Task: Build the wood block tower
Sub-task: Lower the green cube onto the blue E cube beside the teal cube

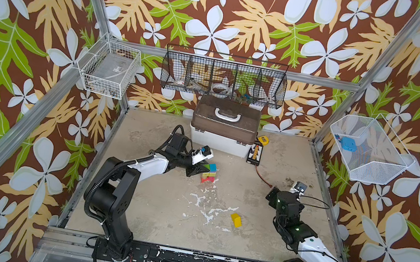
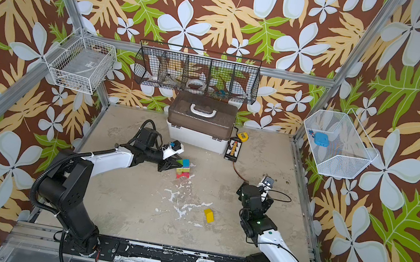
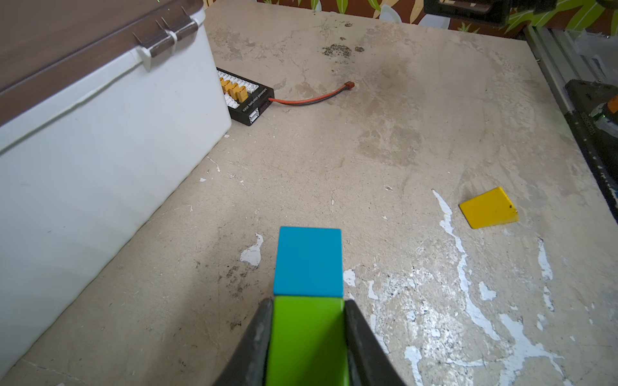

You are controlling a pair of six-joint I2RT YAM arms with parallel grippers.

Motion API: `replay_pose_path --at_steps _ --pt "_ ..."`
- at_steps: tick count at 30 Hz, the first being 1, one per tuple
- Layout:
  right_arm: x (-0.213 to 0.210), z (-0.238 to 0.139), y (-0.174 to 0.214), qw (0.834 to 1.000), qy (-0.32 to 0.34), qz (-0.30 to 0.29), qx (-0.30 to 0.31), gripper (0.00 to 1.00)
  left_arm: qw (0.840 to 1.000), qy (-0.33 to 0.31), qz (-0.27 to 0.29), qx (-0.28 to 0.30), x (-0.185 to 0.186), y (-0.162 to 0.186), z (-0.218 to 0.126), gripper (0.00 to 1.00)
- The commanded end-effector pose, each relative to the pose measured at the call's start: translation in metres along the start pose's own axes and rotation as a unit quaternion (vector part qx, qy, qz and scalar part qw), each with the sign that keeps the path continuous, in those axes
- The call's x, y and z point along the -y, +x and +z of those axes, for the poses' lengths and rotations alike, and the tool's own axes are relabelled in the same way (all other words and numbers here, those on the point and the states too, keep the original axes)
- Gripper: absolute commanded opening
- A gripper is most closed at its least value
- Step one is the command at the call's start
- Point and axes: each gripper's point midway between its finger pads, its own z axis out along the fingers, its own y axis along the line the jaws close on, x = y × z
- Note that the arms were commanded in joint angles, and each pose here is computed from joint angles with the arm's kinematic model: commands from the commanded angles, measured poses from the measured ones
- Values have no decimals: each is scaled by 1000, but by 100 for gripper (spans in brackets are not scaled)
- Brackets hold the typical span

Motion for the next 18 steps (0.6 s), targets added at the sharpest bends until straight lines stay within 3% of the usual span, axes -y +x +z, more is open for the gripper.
replay_pose_path --at_steps 1,18 --pt "-3 0 -7 1000 -5 3 10 92 1000 6 -4 2 0 -1 0 31" --pt "-4 0 -7 1000 -6 3 9 92 1000 3 -5 -4 -3 0 1 33"
